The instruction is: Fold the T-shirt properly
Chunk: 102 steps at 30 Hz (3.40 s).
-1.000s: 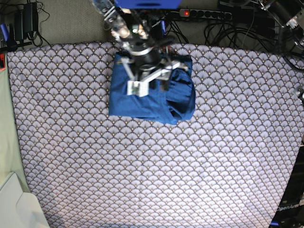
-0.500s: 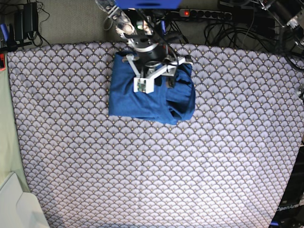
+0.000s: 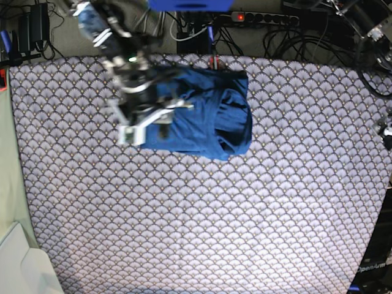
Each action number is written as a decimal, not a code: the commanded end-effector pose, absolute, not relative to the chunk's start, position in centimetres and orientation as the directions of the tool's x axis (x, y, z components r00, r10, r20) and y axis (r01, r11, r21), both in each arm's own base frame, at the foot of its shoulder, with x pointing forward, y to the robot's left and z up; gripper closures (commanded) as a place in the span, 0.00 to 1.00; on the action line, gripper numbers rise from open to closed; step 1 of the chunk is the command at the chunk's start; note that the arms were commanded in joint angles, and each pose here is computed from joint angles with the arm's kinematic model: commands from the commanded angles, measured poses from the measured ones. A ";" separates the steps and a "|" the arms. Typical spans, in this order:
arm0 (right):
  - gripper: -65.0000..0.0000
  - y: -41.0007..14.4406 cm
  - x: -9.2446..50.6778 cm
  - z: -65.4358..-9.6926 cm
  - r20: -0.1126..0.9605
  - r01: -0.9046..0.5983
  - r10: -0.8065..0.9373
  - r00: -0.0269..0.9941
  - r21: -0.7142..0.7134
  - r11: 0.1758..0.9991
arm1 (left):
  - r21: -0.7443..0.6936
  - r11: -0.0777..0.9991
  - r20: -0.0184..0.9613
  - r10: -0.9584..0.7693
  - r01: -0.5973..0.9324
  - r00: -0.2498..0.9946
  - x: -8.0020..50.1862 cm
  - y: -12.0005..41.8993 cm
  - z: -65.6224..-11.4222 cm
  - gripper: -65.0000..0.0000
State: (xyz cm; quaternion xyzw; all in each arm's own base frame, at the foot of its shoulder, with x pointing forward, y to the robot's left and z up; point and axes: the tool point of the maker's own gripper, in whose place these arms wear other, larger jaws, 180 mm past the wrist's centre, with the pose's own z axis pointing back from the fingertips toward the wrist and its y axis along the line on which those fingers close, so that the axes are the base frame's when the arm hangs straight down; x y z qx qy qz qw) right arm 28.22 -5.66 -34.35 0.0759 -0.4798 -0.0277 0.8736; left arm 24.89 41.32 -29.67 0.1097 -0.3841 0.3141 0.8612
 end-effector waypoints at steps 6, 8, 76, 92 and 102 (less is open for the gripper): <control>0.72 -8.8 29.8 -32.1 0.878 0.027 -0.135 0.460 0.138 0.990 | -0.046 0.850 0.734 0.385 -0.525 0.560 27.6 38.6 -29.6 0.00; 0.80 -9.1 29.3 -32.5 0.873 0.035 -0.137 0.469 0.136 0.990 | -0.037 0.878 0.705 0.361 -0.476 0.611 28.3 36.9 -30.8 0.00; 0.64 -15.6 31.3 -30.8 0.908 0.158 -0.115 0.404 0.054 0.986 | -0.504 0.838 0.406 0.019 0.206 0.914 28.0 0.4 -41.9 0.21; 0.64 -15.6 31.2 -30.9 0.907 0.158 -0.115 0.405 0.054 0.986 | -0.391 0.891 0.432 -0.043 0.230 0.901 29.6 2.5 -41.8 1.00; 0.64 -19.9 31.7 -29.5 0.924 0.273 -0.146 0.354 0.047 0.961 | -0.052 0.859 0.452 -0.434 0.509 0.779 30.3 -0.2 -41.4 1.00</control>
